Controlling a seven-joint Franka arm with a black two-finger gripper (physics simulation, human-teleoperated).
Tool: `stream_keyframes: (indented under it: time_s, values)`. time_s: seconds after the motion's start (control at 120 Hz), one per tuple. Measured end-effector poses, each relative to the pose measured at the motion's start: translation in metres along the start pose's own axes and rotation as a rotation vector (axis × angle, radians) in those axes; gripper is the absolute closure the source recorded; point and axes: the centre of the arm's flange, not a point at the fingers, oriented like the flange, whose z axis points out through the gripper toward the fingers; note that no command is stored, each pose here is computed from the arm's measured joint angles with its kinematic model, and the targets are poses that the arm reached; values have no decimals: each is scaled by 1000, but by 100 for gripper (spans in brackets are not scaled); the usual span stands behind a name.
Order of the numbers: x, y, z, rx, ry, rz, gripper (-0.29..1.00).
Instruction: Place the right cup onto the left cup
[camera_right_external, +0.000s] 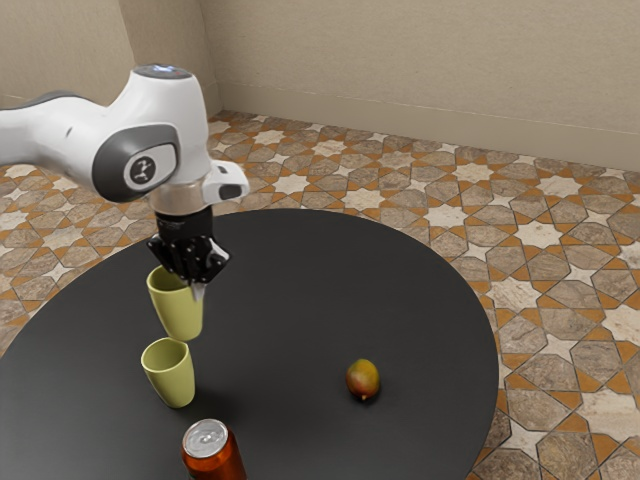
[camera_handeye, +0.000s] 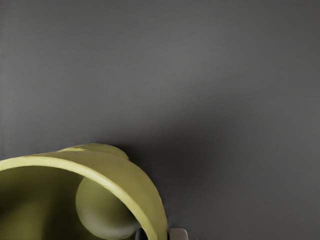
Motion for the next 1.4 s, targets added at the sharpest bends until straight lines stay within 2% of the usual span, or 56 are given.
stream_keyframes:
  time_s: [0.675,1.4]
  values:
    - [0,-36,23,-32,-49,-263,78]
    - [12,-56,53,-36,-77,-363,78]
